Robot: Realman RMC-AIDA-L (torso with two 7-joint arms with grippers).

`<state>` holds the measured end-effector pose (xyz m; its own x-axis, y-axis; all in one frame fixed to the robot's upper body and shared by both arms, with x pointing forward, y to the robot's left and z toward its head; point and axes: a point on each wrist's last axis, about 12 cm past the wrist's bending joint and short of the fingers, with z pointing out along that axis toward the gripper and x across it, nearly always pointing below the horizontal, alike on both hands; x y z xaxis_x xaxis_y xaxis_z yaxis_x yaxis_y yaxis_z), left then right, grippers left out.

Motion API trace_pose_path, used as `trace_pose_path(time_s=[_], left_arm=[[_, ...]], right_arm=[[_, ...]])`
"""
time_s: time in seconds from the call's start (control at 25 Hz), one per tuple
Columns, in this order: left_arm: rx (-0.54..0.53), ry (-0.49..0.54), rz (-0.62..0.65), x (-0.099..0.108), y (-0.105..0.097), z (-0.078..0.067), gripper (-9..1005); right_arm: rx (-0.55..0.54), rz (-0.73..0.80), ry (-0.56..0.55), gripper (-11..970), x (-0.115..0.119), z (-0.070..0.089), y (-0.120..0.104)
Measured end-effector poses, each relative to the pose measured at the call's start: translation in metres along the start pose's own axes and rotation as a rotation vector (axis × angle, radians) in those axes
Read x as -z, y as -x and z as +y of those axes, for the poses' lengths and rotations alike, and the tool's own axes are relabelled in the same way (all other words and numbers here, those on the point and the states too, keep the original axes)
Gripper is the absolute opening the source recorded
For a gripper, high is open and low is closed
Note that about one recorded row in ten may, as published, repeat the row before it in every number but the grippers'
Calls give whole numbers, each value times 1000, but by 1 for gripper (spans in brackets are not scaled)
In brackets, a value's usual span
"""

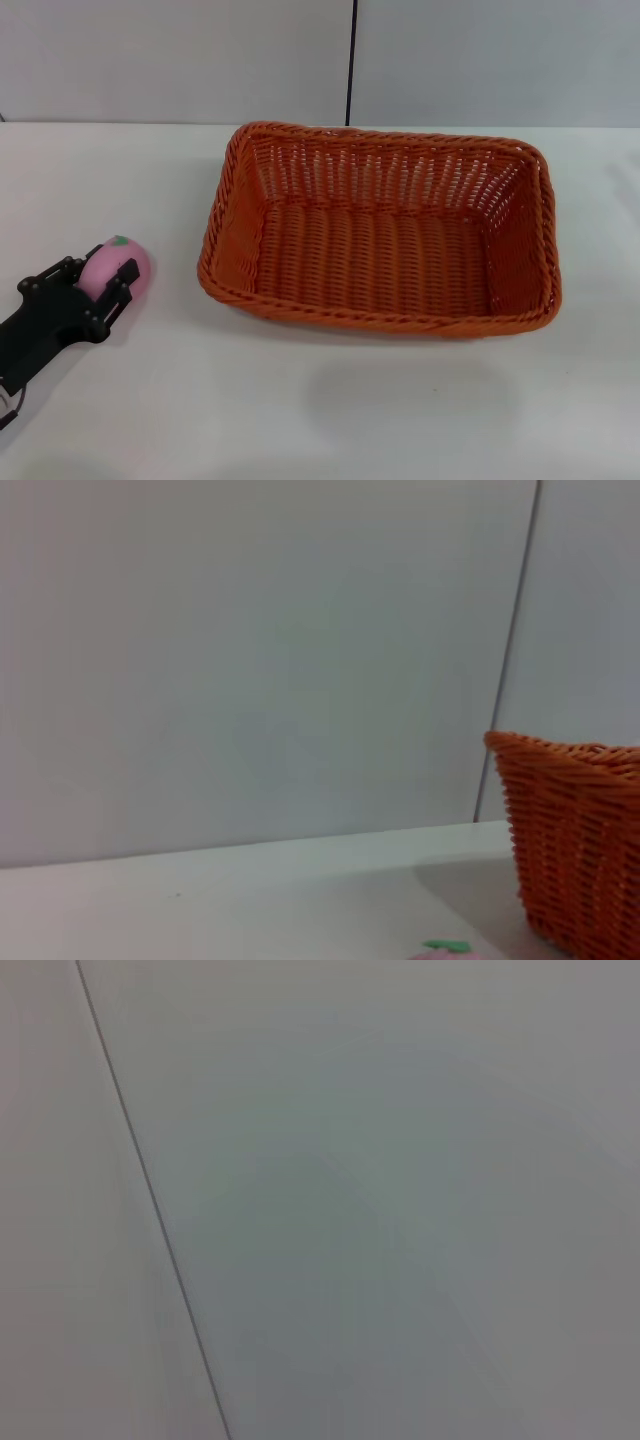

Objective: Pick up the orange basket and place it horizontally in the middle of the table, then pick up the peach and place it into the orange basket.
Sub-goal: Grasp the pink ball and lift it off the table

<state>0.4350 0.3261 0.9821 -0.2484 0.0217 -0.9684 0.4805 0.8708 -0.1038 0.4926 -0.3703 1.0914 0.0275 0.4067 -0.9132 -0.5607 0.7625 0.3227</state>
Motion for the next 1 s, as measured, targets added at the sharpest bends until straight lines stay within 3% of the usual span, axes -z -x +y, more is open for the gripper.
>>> trace_pose_path(time_s=[0.76,1.0], left_arm=[[12,3,-28,0,3,0,311],[49,43,-138,4,13,2,246]], right_arm=[[2,-6,-14,447,1,-2,1],[1,-6,-15,447,1,-2,0]])
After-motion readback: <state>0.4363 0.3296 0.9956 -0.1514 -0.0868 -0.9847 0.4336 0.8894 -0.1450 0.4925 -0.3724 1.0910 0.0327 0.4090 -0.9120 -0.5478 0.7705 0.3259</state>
